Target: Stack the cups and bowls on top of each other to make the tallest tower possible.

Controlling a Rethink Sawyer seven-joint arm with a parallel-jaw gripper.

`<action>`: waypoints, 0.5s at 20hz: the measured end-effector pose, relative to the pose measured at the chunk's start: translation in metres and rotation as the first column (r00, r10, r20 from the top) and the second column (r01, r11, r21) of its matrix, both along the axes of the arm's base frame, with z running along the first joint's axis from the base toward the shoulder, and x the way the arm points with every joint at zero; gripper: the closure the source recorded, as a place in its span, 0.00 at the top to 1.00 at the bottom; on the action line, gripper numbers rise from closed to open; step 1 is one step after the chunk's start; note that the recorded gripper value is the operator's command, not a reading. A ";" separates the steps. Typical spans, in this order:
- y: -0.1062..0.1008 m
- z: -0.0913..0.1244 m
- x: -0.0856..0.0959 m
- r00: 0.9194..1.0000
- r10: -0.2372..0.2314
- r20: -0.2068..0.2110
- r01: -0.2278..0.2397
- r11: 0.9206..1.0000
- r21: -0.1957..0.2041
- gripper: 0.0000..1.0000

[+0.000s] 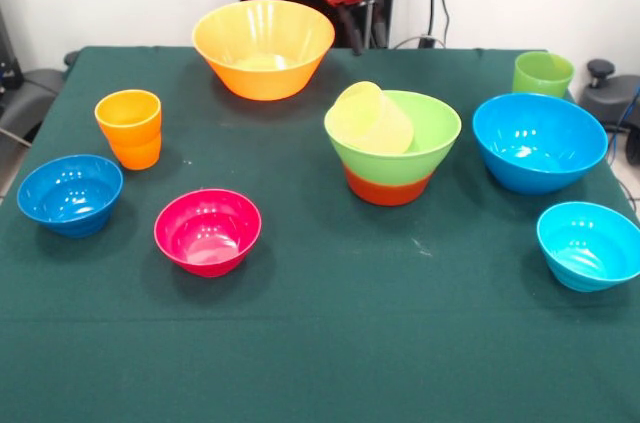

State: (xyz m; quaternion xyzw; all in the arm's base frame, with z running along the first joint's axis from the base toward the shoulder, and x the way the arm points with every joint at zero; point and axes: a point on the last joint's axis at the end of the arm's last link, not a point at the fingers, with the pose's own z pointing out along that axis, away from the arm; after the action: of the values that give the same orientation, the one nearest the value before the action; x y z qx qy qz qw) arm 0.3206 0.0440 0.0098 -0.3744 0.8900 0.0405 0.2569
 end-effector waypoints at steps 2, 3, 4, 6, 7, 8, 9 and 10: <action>0.015 0.014 0.001 0.999 0.038 -0.018 -0.037 0.998 0.053 1.00; 0.027 0.028 0.002 0.997 0.069 -0.037 -0.065 0.993 0.097 1.00; 0.035 0.038 0.003 0.995 0.089 -0.051 -0.082 0.989 0.125 1.00; 0.046 0.054 0.004 0.991 0.111 -0.076 -0.097 0.982 0.163 1.00; 0.053 0.067 0.004 0.988 0.118 -0.097 -0.098 0.977 0.189 1.00; 0.063 0.084 0.004 0.985 0.114 -0.129 -0.083 0.971 0.226 1.00; 0.067 0.091 0.004 0.984 0.109 -0.144 -0.071 0.967 0.244 1.00; 0.070 0.096 0.004 0.982 0.106 -0.157 -0.063 0.965 0.256 1.00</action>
State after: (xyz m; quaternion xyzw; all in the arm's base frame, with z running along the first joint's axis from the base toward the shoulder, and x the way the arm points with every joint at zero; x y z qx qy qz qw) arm 0.3249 0.1145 0.1055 -0.3720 0.8796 0.1947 0.2236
